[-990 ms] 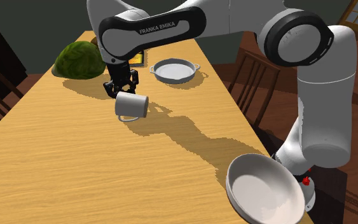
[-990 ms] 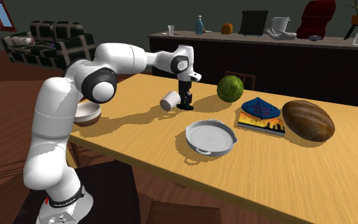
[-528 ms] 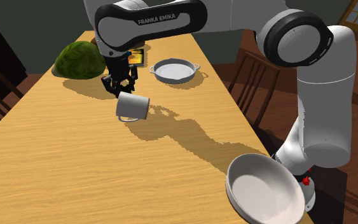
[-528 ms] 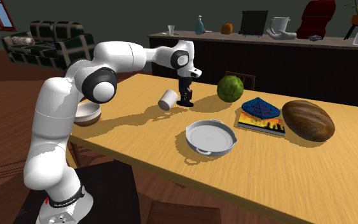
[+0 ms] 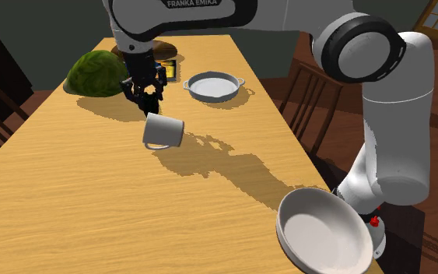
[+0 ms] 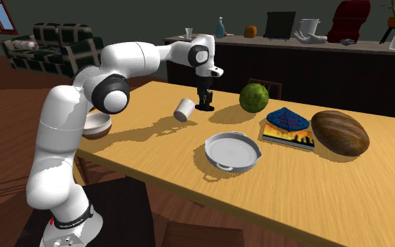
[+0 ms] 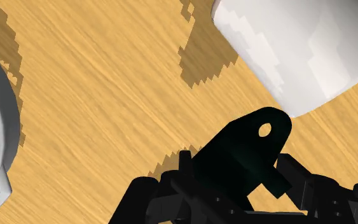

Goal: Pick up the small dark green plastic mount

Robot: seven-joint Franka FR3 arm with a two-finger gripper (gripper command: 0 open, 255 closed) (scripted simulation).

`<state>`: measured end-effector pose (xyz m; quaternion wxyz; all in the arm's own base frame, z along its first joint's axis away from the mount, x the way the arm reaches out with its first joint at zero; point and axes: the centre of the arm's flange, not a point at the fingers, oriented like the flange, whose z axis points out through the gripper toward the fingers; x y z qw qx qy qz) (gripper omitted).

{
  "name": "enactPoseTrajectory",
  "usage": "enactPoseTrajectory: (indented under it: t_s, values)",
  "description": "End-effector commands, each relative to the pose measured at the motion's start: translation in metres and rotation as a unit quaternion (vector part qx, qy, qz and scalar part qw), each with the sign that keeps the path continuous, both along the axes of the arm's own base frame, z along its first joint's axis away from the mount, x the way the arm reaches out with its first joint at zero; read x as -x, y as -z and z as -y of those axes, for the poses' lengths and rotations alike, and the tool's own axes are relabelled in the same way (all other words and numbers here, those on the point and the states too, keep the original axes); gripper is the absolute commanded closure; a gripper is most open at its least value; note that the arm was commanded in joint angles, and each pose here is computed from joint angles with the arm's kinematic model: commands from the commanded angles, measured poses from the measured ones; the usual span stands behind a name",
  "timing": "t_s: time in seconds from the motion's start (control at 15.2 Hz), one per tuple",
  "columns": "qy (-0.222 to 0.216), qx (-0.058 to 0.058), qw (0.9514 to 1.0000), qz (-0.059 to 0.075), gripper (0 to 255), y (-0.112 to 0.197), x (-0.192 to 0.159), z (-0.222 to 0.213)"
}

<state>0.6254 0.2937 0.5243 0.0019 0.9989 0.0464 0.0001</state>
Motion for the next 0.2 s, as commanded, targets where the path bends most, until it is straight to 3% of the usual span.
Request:
enactPoseTrajectory:
  t_s: [0.0,0.13]
  values:
    - [0.0,0.0,1.0,0.0,255,-0.0116,0.0001,-0.0019]
    - [0.0,0.0,1.0,0.0,255,-0.0124,0.0002,-0.0019]
